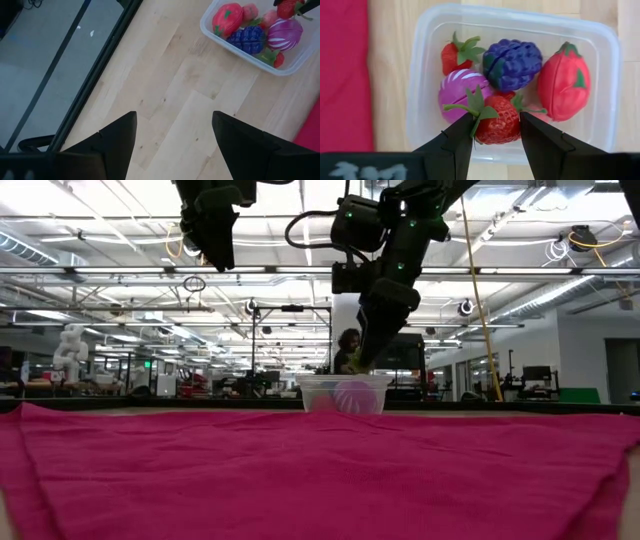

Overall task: Pick and placing Produce into tupperware
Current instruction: Put the red strawberry into the transparent bin

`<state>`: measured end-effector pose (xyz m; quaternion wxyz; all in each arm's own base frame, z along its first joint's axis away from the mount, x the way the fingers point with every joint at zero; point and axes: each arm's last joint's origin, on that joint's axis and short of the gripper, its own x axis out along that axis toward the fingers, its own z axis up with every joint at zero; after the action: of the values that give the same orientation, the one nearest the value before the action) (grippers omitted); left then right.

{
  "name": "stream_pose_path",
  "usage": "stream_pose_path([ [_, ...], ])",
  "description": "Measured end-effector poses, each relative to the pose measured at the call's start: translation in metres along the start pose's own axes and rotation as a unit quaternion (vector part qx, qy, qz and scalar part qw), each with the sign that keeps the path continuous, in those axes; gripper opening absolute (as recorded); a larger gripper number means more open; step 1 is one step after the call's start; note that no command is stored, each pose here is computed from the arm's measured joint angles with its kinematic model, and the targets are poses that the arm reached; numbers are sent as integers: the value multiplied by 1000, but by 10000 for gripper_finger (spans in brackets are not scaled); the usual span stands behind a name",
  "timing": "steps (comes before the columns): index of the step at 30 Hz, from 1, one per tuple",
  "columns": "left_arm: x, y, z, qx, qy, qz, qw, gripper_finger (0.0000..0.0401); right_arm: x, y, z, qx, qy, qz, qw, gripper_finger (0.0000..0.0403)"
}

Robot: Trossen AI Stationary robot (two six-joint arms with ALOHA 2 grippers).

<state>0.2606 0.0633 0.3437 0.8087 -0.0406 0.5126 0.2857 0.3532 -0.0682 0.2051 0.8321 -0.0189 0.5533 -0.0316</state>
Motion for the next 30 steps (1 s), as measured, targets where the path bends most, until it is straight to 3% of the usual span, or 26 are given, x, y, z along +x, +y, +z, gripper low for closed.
stream_pose_path([
  [30, 0, 0, 0, 0, 0, 0, 1000, 266, 0, -2, 1, -2, -4, -2, 1000, 152],
])
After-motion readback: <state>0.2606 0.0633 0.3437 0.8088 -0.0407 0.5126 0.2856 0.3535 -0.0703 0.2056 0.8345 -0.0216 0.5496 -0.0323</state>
